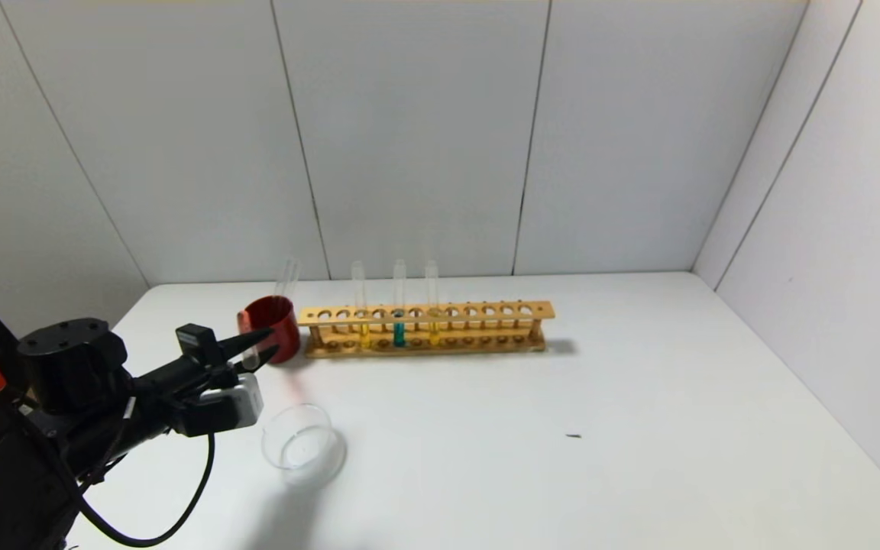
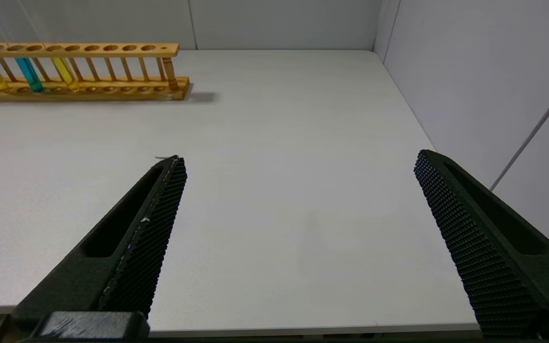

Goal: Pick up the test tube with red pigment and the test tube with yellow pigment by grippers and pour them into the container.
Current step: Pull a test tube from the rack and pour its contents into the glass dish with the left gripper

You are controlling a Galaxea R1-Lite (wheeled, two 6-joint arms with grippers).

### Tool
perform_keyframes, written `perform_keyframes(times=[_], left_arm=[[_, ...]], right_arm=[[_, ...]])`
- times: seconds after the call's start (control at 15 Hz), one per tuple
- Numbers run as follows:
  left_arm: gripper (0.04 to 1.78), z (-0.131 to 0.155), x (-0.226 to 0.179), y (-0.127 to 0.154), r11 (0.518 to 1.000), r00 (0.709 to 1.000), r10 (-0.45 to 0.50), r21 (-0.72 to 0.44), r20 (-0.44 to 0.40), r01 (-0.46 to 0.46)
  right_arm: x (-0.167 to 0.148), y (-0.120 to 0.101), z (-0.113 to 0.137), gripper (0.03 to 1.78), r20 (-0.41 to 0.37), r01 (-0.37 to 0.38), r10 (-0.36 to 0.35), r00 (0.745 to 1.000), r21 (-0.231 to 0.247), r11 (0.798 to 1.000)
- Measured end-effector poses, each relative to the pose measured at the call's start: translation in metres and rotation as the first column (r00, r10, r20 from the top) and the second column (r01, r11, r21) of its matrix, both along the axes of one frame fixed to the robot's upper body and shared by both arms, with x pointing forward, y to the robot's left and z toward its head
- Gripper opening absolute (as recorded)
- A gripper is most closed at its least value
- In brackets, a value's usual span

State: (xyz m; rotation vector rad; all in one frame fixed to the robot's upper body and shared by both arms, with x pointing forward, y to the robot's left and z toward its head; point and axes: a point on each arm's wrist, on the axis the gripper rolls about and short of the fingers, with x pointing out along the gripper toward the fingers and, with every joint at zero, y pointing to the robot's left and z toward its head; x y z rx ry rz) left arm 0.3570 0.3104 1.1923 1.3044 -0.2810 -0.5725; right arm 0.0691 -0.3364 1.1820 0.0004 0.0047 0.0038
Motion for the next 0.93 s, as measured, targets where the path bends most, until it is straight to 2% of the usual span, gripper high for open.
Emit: perform_keyframes(times=[0.53, 0.93], left_arm=[[0.35, -0.009, 0.003, -0.001, 0.999, 1.000, -0.015, 0.050, -0.002, 0.015], [0.35, -0.011, 0.004, -0.004, 0.992, 0.999, -0.040, 0.119, 0.037, 0.035]], right_arm=[[0.000, 0.000, 0.000, 1.75, 0.000, 0.000, 0.000, 1.000, 0.000, 1.000], [0.000, 0.000, 0.000, 1.75, 0.000, 0.000, 0.000, 1.000, 0.000, 1.000]])
